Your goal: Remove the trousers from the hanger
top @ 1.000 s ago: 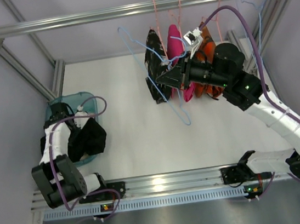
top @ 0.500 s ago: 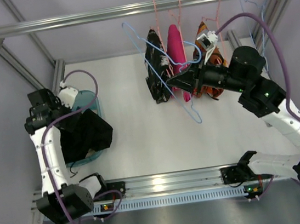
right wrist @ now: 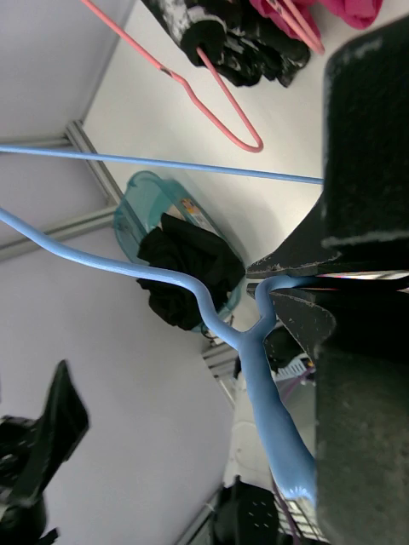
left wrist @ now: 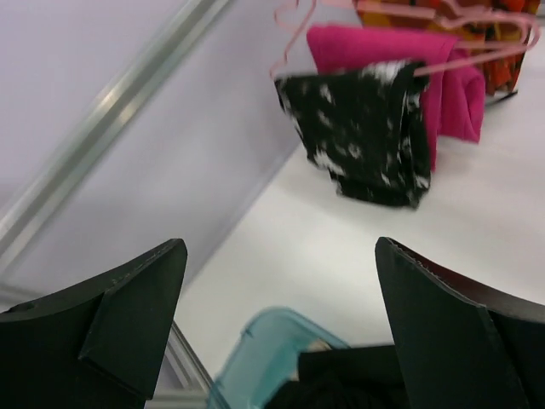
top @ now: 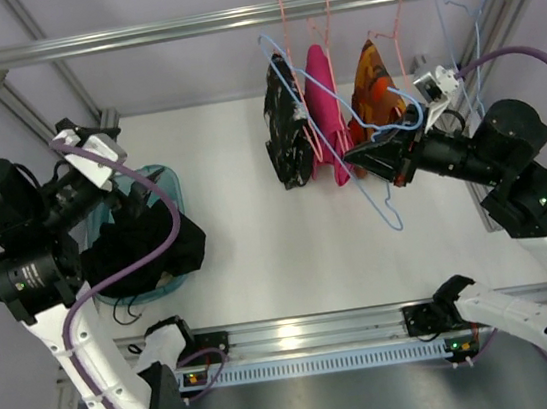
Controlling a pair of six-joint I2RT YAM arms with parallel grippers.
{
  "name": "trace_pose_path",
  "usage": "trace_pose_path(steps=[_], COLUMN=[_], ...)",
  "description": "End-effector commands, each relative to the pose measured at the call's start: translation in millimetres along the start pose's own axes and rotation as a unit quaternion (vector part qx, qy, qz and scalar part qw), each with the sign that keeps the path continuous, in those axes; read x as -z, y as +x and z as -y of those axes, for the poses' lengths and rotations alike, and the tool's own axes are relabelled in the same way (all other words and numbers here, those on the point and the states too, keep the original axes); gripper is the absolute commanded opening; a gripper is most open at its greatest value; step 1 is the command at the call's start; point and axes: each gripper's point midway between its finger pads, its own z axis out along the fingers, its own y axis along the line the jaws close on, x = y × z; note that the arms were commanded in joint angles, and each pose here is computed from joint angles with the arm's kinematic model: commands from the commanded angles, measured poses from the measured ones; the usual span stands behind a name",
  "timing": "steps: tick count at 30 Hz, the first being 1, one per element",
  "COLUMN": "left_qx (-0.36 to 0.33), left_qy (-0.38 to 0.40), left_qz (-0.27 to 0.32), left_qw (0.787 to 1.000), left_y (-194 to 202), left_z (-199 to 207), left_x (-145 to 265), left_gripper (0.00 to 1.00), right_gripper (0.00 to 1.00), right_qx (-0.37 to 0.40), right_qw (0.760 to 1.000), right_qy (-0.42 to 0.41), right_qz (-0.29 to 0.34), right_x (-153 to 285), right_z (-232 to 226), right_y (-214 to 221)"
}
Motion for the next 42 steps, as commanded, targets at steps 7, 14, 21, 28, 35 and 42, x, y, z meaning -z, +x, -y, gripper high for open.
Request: trace_pose_path(steps=[7,14,21,28,35,42], left_qx=[-0.136,-0.228,-0.223,-0.279,-0.308,-0.342], left_qy=[0.021,0.023,0.137,0.229,0.221,0.236], left_qz=[0.11,0.096,0.099,0.064,0.034,0.003], left_qw=[0.984,0.969,0.96,0.93,0.925,0.909], left_y=[-107.9,-109.8,-108.4,-84.1,-72.0,-39.8], left_z=[-68.0,-52.8,51.2,151.4,156.8,164.3], left_x=[-16.0,-81.7,-123.7,-143.3,-157.3,-153.8], left_gripper=[0.98,0.98,0.98,0.88,0.7,0.61], right_gripper=[0.0,0.0,0.0,0.0,0.0,0.0], right_qx=[-0.056,-0.063,-0.074,-0.077,-0.045,-0.038], right_qw=[0.995,0.993,0.991,0.988,0.985,0.984], right_qy=[-0.062,-0.073,-0.076,-0.083,-0.099,-0.099], right_qz=[-0.051,-0.07,-0.087,-0.101,-0.133,-0.145], right_x=[-34.6,-58.4,-76.3,-82.8,-75.7,-67.0], right_z=[-3.6,-4.1,1.5,-1.1,-12.4,-13.1], right_y=[15.0,19.9,30.7,40.7,66.2,77.3])
